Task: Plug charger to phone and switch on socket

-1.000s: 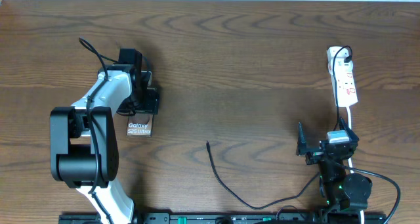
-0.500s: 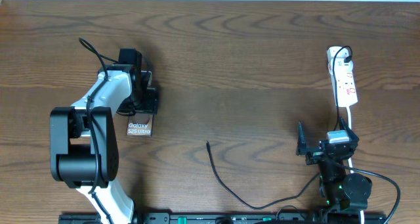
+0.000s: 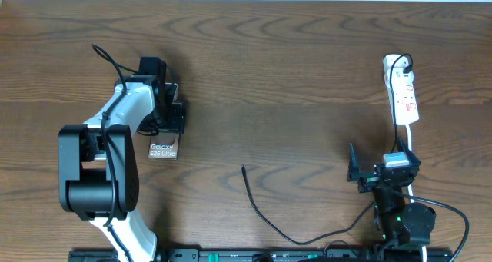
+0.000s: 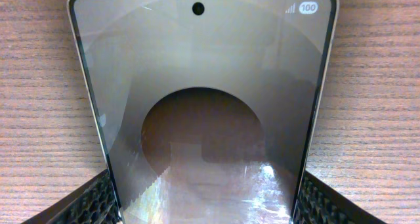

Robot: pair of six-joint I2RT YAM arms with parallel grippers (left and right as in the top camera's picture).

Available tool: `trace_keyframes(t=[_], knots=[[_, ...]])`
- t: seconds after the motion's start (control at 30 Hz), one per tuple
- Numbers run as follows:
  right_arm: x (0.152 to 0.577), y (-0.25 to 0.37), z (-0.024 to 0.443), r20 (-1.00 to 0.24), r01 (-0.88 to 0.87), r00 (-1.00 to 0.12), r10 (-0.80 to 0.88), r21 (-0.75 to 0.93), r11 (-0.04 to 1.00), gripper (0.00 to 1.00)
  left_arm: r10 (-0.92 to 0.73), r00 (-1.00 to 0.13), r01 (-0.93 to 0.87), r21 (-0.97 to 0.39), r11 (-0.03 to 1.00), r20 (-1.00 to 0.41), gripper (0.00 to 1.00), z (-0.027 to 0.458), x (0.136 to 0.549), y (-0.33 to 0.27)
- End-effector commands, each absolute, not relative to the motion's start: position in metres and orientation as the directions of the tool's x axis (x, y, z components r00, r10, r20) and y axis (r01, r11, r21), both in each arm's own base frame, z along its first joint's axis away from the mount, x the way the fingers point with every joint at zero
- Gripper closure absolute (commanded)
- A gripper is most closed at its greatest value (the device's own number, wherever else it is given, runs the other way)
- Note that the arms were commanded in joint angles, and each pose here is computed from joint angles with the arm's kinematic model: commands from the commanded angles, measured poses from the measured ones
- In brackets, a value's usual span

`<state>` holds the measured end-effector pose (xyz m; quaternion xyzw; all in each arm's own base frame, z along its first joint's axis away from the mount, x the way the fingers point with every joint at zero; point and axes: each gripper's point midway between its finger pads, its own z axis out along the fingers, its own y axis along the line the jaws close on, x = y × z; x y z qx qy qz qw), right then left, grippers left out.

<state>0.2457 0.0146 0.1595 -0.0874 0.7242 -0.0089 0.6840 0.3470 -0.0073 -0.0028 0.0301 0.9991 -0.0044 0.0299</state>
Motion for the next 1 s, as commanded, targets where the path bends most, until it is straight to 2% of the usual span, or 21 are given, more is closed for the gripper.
trace_keyframes(t=[0.0, 0.17, 0.47, 0.67, 0.97], knots=[[0.2454, 0.0153, 0.1592, -0.988, -0.116, -0.047, -0.150, -0.144, 0.983, 0.01, 0.074, -0.997, 0.074, -0.003, 0.997, -0.030, 0.36, -0.0118, 0.3417, -0.0067], [0.2454, 0.0153, 0.1592, -0.988, -0.116, -0.047, -0.150, -0.144, 0.983, 0.01, 0.074, -0.997, 0.074, -0.003, 0.997, -0.030, 0.37, -0.0118, 0.3417, -0.0067], [0.2454, 0.0153, 0.1592, -0.988, -0.116, -0.047, -0.150, -0.144, 0.983, 0.01, 0.074, -0.997, 0.074, -0.003, 0.997, -0.030, 0.51, -0.0118, 0.3417, -0.0067], [0.2454, 0.0153, 0.1592, -0.988, -0.116, -0.047, -0.150, -0.144, 0.983, 0.01, 0.074, -0.997, 0.074, -0.003, 0.997, -0.028, 0.69, -0.0118, 0.3410, -0.0067], [0.2454, 0.0153, 0.1592, -0.988, -0.116, -0.047, -0.150, -0.144, 0.983, 0.01, 0.074, -0.997, 0.074, -0.003, 0.997, -0.027, 0.87, -0.0118, 0.3409, -0.0067]])
